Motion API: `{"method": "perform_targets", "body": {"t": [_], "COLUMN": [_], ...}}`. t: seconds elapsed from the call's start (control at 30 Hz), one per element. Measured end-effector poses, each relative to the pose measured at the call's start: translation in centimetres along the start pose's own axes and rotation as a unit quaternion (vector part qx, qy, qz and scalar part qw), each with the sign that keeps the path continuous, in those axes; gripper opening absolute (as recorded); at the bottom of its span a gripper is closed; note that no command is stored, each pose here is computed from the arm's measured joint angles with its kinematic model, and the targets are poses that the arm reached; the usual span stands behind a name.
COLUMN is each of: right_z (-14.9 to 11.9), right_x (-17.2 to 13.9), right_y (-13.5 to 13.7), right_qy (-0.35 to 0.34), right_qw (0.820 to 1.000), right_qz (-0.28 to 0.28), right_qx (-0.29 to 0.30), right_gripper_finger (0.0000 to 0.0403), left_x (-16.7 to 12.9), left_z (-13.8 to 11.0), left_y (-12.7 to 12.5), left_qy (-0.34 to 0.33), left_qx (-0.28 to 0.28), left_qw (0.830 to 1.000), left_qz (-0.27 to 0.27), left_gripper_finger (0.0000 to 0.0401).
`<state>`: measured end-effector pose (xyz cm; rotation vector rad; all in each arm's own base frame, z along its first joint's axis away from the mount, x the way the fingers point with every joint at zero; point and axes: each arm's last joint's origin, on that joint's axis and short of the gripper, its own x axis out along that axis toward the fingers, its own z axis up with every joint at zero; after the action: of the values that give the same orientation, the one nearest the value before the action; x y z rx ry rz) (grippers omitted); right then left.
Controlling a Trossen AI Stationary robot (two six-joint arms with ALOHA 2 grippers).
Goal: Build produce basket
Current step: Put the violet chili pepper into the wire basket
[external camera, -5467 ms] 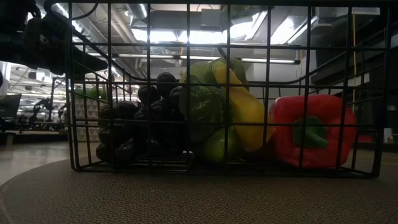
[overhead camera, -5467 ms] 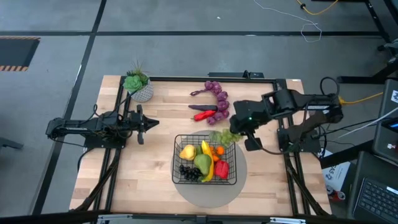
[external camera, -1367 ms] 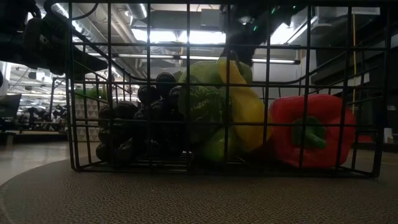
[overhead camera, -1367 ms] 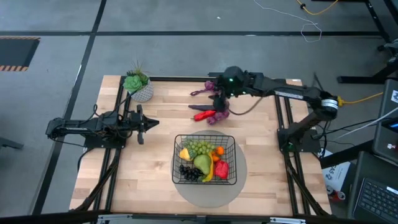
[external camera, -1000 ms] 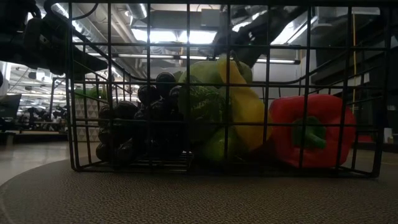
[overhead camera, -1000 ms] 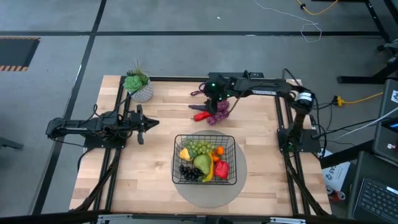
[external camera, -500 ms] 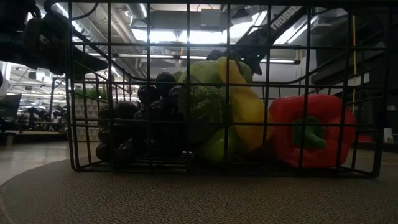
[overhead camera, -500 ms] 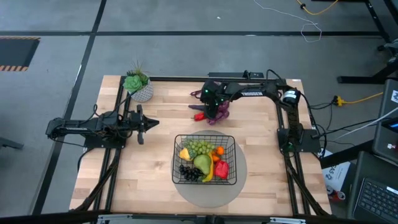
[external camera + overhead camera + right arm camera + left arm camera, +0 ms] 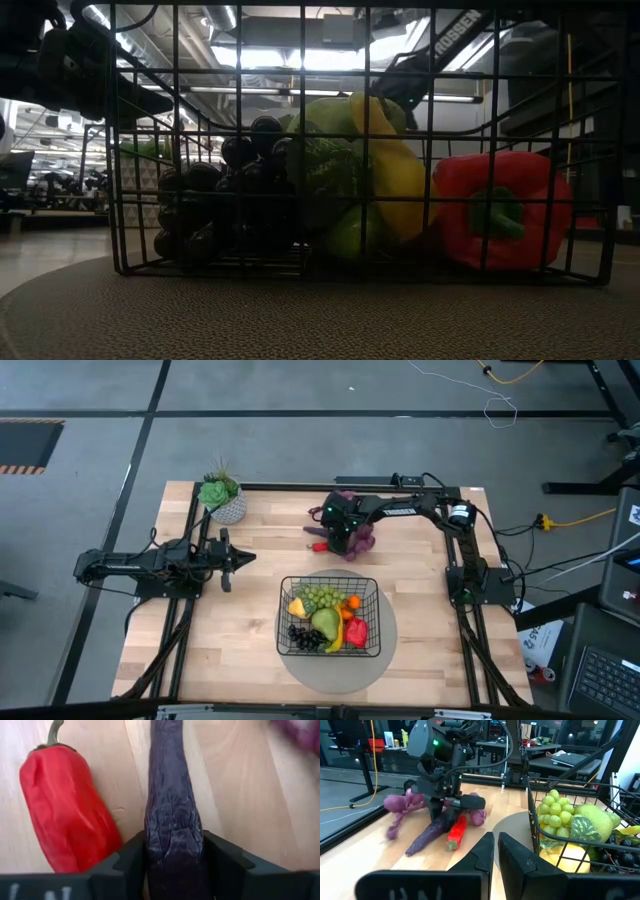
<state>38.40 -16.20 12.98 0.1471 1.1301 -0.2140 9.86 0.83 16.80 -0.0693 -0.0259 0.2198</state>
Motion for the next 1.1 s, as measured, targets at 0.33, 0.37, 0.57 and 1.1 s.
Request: {"method": "perform_targets", "body": {"t": [0.33,0.37,0.57,1.1], "right_z": [3.6,4.1,7.3,8.3], "right_x": [-1.9,-2.3,-5.1,-9.1], "right_y": [1.1,1.3,2.7,6.3], "right_qy": [-0.049,-0.058,-0.1,-0.027], "right_qw": [0.998,0.997,0.99,0.991], "right_qz": [-0.002,-0.003,-0.003,0.026], "right_qx": [-0.046,-0.056,-0.101,-0.132], "right_gripper_finger": [0.0097,0.0097,0.0097,0.0097], "left_x": [0.0,0.0,0.0,0.0], "left_z": [0.0,0.0,0.0,0.0], "left_y": [0.0,0.0,0.0,0.0], "left_qy": [0.0,0.0,0.0,0.0], "left_qx": [0.0,0.0,0.0,0.0], "left_qw": [1.0,1.0,1.0,1.0], "left_qz": [0.0,0.0,0.0,0.0], "left_gripper_finger": [0.0019,0.0019,0.0019,0.0019]}}
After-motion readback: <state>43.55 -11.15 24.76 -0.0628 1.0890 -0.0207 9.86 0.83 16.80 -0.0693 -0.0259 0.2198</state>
